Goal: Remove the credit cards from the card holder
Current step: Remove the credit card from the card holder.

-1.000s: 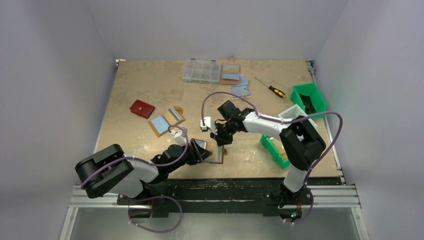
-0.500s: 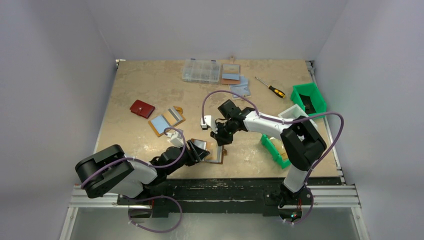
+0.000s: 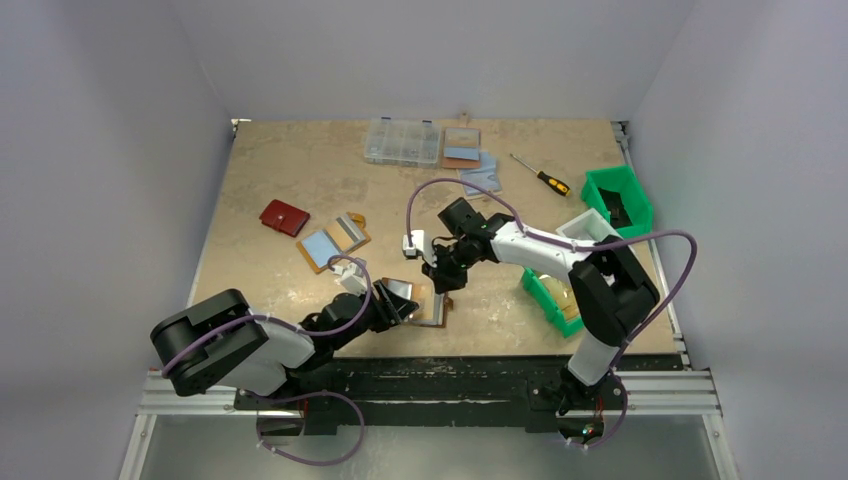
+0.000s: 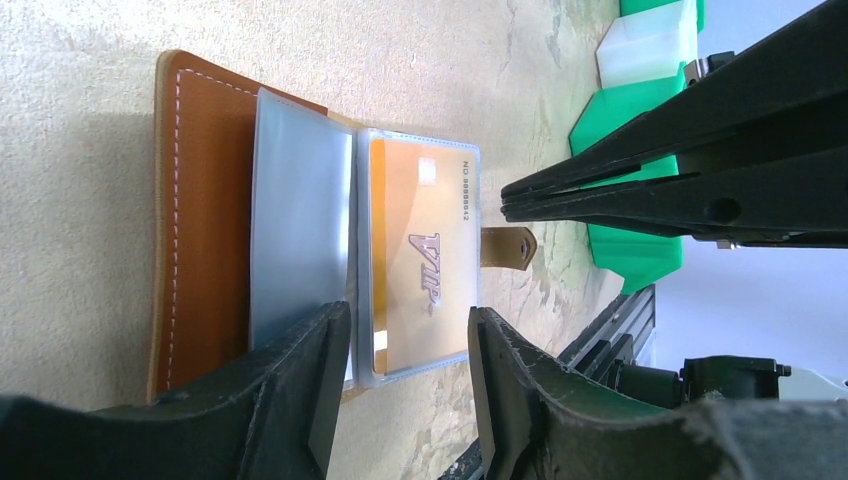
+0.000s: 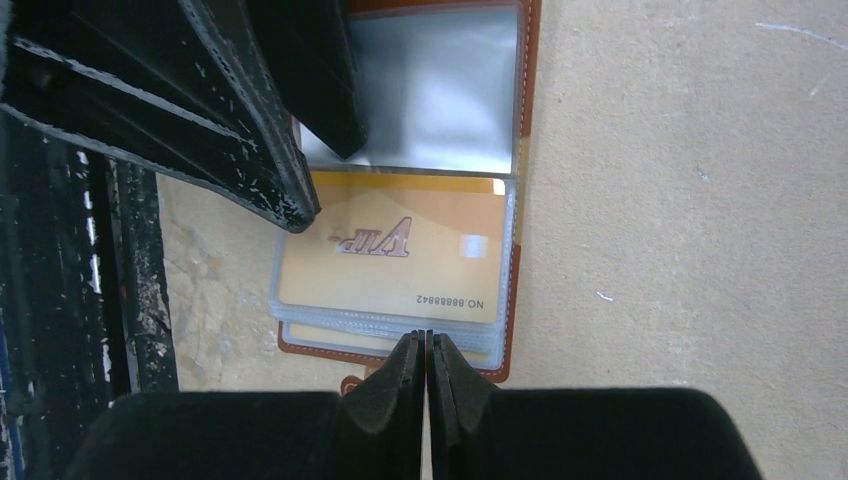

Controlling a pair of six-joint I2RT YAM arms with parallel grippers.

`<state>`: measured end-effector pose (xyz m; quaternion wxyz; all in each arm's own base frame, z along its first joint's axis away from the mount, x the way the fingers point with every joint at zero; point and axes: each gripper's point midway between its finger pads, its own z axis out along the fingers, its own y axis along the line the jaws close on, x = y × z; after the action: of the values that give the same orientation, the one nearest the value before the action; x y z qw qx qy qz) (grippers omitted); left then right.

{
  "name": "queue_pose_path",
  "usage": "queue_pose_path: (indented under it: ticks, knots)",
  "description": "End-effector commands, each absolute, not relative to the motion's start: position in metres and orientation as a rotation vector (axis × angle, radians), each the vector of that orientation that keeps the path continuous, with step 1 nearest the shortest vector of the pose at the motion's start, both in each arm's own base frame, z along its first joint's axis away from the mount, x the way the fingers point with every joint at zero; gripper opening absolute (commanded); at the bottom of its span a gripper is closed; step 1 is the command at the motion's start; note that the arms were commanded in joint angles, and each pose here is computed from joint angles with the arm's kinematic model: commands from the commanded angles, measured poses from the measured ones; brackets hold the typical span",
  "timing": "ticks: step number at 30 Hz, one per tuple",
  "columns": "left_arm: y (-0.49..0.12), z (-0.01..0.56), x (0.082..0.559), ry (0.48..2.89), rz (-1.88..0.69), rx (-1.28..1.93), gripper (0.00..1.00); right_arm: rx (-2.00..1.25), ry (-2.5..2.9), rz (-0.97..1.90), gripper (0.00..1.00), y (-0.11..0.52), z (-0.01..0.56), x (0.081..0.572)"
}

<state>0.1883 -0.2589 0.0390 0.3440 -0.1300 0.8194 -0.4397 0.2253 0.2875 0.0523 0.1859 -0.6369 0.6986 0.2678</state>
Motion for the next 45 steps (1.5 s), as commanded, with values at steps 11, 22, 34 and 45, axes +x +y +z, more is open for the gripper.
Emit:
queue_pose_path:
  ticks: [11, 22, 34, 45]
  knots:
    - [-0.265, 0.045, 0.194, 2.101, -1.155, -0.323, 0.5, -1.8, 1.92, 0.823, 0.11, 0.301, 0.062, 0.221]
    - [-0.267, 0.048, 0.193, 2.095, -1.173, -0.309, 0.5, -1.834, 1.93, 0.8, 0.11, 0.307, 0.053, 0.215]
    - [-0.27, 0.047, 0.192, 2.087, -1.198, -0.303, 0.49, -1.817, 2.014, 0.702, 0.11, 0.304, 0.034, 0.224]
    - [-0.269, 0.038, 0.192, 2.093, -1.205, -0.322, 0.4, -1.838, 2.05, 0.711, 0.11, 0.312, 0.023, 0.215]
